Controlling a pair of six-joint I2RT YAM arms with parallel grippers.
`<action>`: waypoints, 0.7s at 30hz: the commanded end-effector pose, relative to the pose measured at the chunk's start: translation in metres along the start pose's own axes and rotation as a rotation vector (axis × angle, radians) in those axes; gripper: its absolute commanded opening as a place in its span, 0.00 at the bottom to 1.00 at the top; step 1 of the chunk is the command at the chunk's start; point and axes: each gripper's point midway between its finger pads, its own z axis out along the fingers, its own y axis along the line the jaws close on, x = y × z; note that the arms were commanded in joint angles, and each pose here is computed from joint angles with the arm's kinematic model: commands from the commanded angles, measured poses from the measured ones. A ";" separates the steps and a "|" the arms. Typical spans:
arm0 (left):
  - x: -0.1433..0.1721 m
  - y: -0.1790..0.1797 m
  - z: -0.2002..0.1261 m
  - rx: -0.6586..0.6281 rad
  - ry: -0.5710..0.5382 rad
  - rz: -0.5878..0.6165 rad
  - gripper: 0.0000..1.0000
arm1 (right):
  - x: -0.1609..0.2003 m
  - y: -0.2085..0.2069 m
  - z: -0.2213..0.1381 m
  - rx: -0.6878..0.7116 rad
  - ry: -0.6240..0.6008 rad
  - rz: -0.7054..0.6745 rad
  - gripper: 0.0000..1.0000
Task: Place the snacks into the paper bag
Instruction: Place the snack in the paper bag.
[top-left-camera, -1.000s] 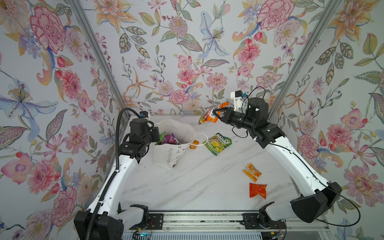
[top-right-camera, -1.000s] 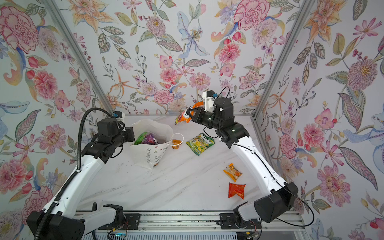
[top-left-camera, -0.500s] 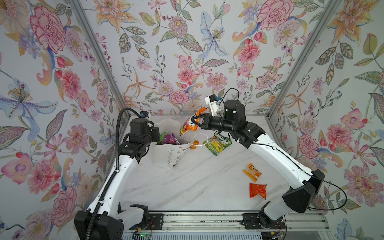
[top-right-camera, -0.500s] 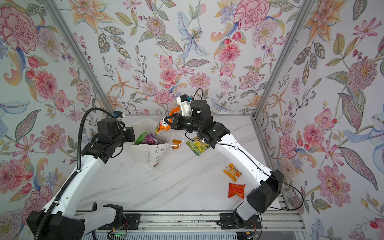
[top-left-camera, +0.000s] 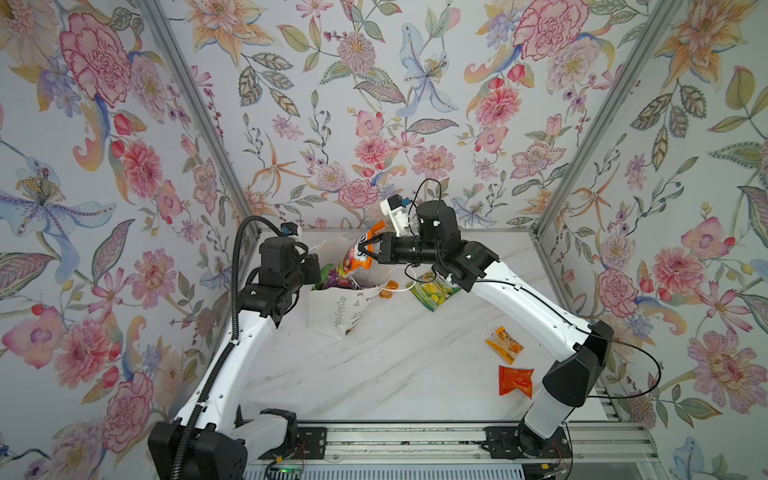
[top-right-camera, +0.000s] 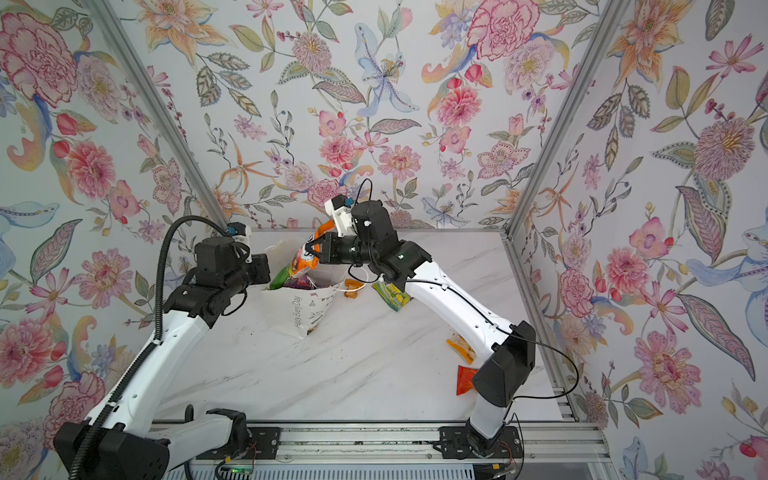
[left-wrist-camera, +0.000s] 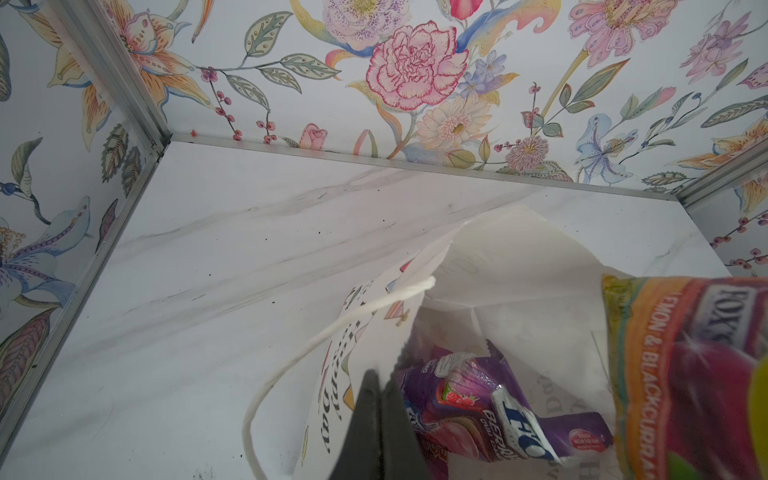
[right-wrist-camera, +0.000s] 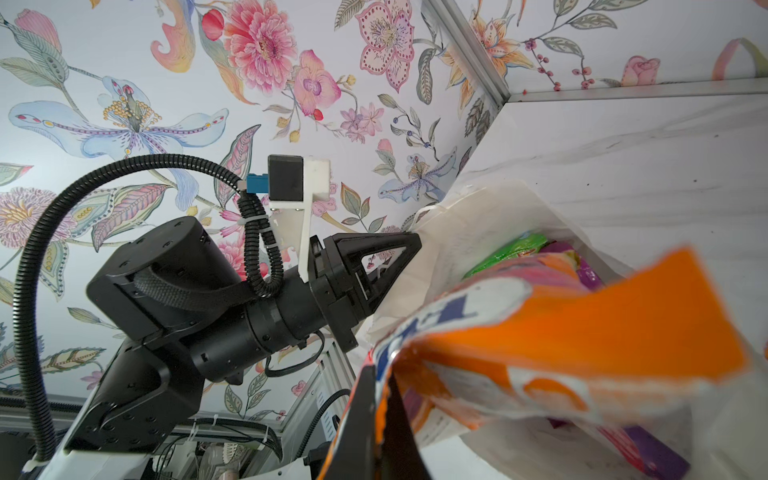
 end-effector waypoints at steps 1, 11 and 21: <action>-0.015 -0.004 -0.008 0.031 -0.070 0.005 0.00 | -0.008 0.018 0.002 -0.053 -0.015 -0.040 0.00; -0.017 -0.007 -0.011 0.051 -0.081 0.013 0.00 | -0.012 0.009 0.024 -0.064 0.009 -0.032 0.00; -0.016 -0.008 -0.012 0.057 -0.087 0.012 0.00 | -0.016 -0.014 0.044 0.024 0.017 -0.042 0.00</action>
